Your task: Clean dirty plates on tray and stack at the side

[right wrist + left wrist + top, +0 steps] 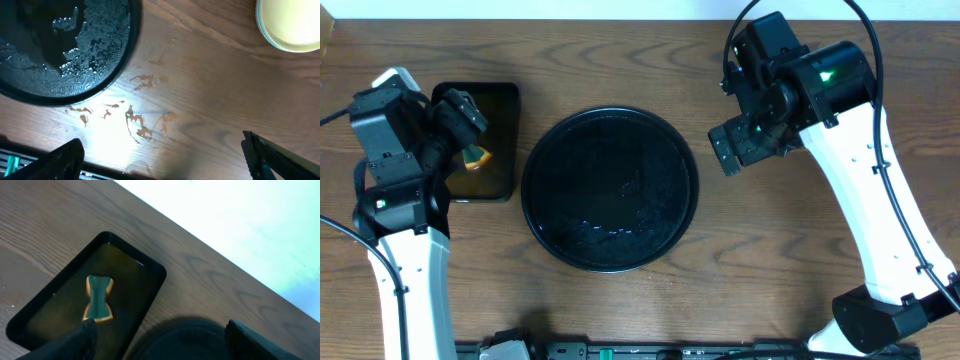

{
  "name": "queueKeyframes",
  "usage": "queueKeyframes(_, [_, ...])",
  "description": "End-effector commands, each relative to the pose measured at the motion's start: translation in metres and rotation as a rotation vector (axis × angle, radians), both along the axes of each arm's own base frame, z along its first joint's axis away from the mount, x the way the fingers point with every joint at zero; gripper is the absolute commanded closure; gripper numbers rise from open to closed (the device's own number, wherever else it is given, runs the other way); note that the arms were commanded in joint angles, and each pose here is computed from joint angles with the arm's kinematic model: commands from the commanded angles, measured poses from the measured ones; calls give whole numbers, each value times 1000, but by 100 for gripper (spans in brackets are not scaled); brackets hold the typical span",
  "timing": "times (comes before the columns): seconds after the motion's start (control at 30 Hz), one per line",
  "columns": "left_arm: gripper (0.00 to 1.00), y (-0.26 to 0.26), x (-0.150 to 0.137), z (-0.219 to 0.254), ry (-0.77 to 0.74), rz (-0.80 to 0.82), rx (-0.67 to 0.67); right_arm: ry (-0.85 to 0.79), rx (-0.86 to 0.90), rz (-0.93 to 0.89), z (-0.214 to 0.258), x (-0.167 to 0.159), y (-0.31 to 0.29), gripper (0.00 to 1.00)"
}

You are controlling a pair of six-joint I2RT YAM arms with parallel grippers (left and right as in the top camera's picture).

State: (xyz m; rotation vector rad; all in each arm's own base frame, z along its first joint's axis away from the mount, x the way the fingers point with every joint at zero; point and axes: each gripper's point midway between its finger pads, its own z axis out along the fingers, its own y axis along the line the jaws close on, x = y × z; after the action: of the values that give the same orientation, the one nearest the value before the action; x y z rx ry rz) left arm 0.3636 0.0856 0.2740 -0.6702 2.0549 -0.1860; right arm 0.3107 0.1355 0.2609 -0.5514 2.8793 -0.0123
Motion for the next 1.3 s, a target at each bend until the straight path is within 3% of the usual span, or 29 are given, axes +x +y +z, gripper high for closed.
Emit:
queueKeyframes(0.0, [17,-1,2,1,-2,-13,-2,3,-16,-10,-1,0,-3,1])
queueKeyframes(0.4, [17,-2,1,1,1,-13,-3,30,-3,-27,-1,-5,-8,1])
queueKeyframes(0.7, [17,-2,1,1,1,-13,-3,-24,14,-88,14,-5,-49,1])
queueKeyframes(1.0, [17,-2,1,1,1,-13,-3,-419,229,-196,-2,-9,-83,1])
queueKeyframes(1.27, [17,-2,1,1,1,-13,-3,-760,346,-233,-61,-49,-106,1])
